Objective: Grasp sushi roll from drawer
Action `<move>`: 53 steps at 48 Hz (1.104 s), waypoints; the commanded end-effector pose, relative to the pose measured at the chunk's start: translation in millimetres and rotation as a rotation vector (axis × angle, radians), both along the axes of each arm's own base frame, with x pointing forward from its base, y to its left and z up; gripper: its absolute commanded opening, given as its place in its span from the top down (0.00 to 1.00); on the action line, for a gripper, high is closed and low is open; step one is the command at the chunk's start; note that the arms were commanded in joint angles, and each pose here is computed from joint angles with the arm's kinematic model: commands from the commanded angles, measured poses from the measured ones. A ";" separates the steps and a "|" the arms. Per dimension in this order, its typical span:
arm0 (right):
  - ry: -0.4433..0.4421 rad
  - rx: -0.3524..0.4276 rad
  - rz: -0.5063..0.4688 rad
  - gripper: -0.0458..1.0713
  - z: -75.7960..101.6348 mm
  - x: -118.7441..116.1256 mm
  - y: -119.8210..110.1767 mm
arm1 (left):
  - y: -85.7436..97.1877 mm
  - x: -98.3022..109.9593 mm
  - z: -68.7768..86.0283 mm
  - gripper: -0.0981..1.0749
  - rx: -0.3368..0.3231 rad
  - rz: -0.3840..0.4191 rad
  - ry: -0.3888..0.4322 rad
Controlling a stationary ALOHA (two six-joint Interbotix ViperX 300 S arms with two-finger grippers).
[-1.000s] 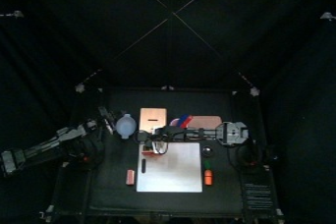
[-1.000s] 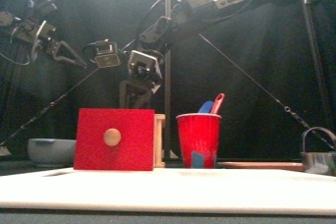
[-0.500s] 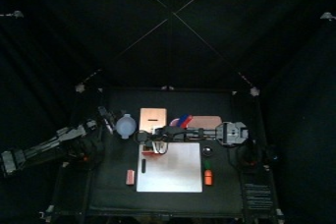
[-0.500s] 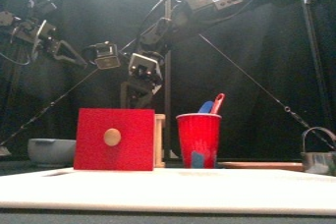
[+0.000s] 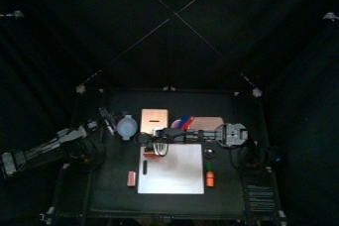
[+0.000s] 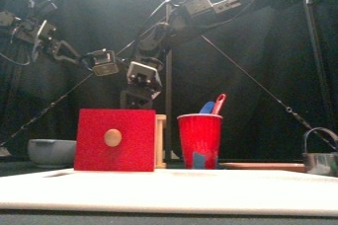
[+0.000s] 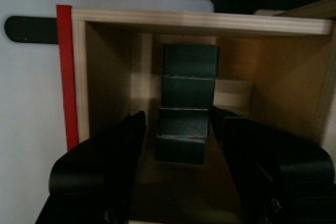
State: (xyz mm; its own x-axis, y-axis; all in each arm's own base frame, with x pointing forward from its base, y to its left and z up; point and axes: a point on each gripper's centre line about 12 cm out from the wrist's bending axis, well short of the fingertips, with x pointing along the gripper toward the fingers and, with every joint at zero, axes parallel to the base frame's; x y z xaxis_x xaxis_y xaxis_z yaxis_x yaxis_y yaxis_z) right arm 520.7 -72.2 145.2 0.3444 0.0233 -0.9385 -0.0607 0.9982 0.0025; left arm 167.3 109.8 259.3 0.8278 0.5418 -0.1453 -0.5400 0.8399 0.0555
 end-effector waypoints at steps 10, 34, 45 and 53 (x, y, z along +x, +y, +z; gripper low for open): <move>-0.041 -0.049 0.003 0.20 20.7 3.2 -6.6 | 3.1 0.3 8.3 0.86 0.013 0.012 -0.023; -0.043 -0.048 0.007 0.26 24.1 5.6 -4.4 | 4.8 -1.1 7.0 0.86 0.012 0.023 -0.020; -0.041 -0.041 0.001 0.26 46.8 4.5 -3.7 | 6.2 -2.3 6.4 0.86 0.011 0.032 -0.019; -0.079 -0.044 -0.002 0.26 72.2 4.8 -5.0 | 6.7 -2.8 5.8 0.86 0.010 0.035 -0.017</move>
State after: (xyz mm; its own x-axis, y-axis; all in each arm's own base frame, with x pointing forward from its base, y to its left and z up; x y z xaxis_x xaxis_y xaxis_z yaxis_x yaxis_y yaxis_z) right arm 524.4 -74.1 163.5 0.3143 -0.0023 -0.9493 -0.0685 0.9973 -0.0251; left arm 163.5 114.7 256.5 0.8099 0.5663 -0.1528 -0.5651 0.8231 0.0554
